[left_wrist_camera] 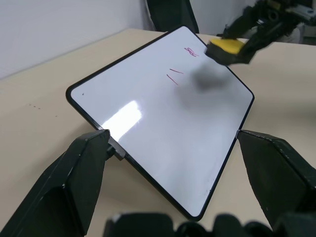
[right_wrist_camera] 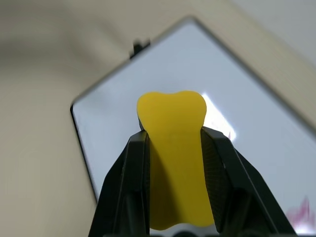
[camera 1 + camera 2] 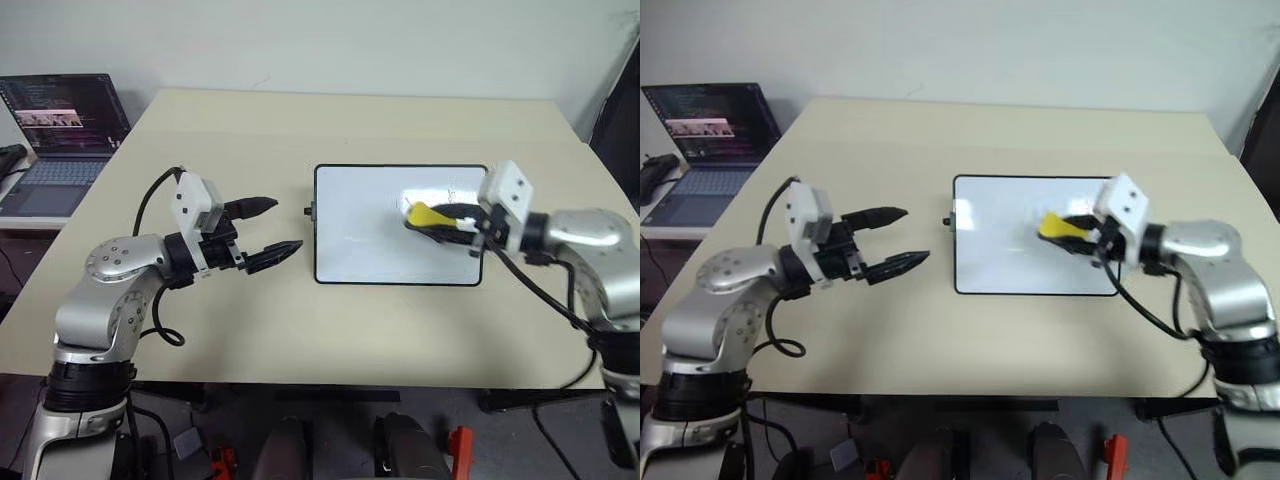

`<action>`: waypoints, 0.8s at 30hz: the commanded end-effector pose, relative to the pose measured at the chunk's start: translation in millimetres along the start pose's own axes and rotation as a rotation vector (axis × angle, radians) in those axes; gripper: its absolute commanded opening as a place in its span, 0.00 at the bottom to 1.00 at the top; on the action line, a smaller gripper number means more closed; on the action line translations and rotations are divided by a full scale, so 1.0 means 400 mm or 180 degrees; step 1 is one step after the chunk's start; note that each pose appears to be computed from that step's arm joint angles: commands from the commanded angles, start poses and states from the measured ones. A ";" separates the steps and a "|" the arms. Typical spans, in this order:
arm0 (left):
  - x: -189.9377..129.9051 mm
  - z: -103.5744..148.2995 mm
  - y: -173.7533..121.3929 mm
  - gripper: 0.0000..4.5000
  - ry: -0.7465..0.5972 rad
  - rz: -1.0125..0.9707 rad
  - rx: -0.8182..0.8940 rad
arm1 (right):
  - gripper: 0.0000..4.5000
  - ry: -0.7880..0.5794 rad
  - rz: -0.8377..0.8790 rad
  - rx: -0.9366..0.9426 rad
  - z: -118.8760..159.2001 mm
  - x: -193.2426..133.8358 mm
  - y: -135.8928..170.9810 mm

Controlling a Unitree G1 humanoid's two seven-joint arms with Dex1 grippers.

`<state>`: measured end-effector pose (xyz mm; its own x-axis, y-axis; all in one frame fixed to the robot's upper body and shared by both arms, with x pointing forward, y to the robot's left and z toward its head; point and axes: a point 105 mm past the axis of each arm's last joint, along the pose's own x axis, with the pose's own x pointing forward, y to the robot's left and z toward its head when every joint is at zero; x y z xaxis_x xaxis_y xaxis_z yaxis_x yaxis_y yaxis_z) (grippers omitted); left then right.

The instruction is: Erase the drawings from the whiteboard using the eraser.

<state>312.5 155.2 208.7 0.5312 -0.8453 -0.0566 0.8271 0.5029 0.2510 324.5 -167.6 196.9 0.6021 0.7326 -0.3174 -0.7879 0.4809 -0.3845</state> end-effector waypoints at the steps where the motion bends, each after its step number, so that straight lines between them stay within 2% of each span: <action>1: 0.002 0.015 0.003 1.00 -0.0020 -0.0063 0.0105 | 0.25 0.0048 -0.0198 -0.0129 0.011 -0.067 -0.018; 9: 0.030 0.027 -0.010 1.00 -0.0040 -0.0282 0.0117 | 0.25 0.0193 -0.0431 -0.0111 -0.002 -0.124 -0.042; 24: 0.038 0.033 -0.007 1.00 -0.0045 -0.0331 0.0144 | 0.25 0.0203 -0.0447 -0.0151 0.001 -0.123 -0.050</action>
<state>318.6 141.2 209.1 0.4513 -0.8875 -0.0934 0.8740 0.4185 0.2467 311.5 -214.2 206.2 0.7028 0.6230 -0.3433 -0.7081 0.5665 -0.4216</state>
